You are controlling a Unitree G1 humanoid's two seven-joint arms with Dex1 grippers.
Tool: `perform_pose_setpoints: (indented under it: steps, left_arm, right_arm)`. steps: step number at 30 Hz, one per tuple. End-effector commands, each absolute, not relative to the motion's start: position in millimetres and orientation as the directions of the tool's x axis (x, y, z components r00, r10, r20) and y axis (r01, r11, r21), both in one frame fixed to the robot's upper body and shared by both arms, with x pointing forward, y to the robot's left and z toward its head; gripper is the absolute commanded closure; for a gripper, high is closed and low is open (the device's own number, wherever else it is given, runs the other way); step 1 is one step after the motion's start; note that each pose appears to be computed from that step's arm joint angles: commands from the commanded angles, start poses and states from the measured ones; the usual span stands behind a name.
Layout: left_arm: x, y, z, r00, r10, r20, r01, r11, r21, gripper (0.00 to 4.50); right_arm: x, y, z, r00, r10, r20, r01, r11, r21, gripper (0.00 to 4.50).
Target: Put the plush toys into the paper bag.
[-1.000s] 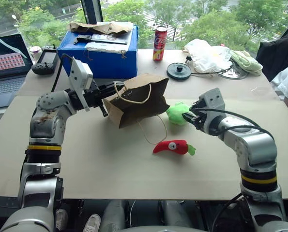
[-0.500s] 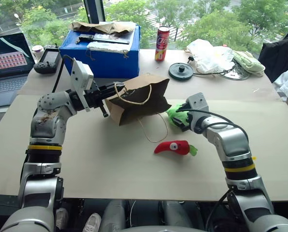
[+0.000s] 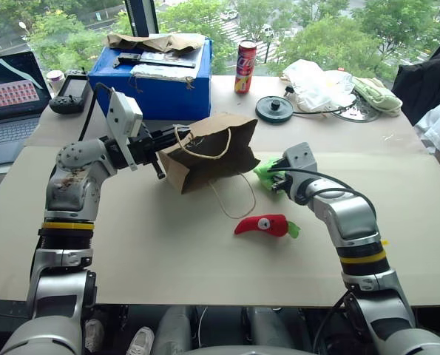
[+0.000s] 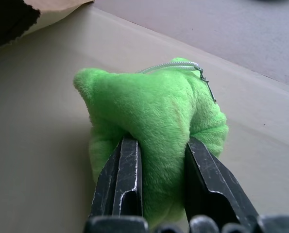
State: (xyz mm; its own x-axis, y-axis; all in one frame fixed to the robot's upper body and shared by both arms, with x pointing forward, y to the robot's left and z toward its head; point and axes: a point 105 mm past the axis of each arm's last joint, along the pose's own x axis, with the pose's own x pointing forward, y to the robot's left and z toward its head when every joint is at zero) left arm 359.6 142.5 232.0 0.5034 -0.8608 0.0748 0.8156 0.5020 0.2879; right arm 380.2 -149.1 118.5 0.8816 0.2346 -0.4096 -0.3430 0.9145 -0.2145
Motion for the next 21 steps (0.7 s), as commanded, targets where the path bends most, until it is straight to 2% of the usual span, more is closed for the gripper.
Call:
perform_pose_setpoints:
  steps: [1, 5, 8, 14, 17, 21]
  left_arm:
    - [356, 142, 248, 0.496, -0.862, 0.104, 0.794, 0.499, 0.347, 4.5]
    - [357, 142, 248, 0.495, -0.863, 0.103, 0.795, 0.498, 0.348, 4.5]
    - [357, 142, 248, 0.495, -0.863, 0.103, 0.795, 0.497, 0.348, 4.5]
    - [357, 143, 248, 0.498, -0.861, 0.104, 0.792, 0.5, 0.35, 4.5]
    - [357, 143, 248, 0.498, -0.861, 0.104, 0.792, 0.501, 0.35, 4.5]
    - [357, 143, 248, 0.497, -0.862, 0.104, 0.793, 0.499, 0.348, 4.5]
  right_arm:
    - [378, -153, 126, 0.896, 0.238, -0.376, -0.331, 0.92, -0.207, 3.59]
    - [376, -150, 133, 0.901, 0.259, -0.347, -0.343, 0.916, -0.208, 4.48]
    - [375, -148, 144, 0.908, 0.279, -0.312, -0.352, 0.913, -0.209, 4.48]
    - [361, -152, 194, 0.927, 0.334, -0.173, -0.367, 0.905, -0.215, 4.48]
    - [340, -145, 215, 0.885, 0.443, -0.145, -0.466, 0.846, -0.259, 4.48]
    - [317, -130, 215, 0.804, 0.555, -0.215, -0.595, 0.739, -0.316, 4.48]
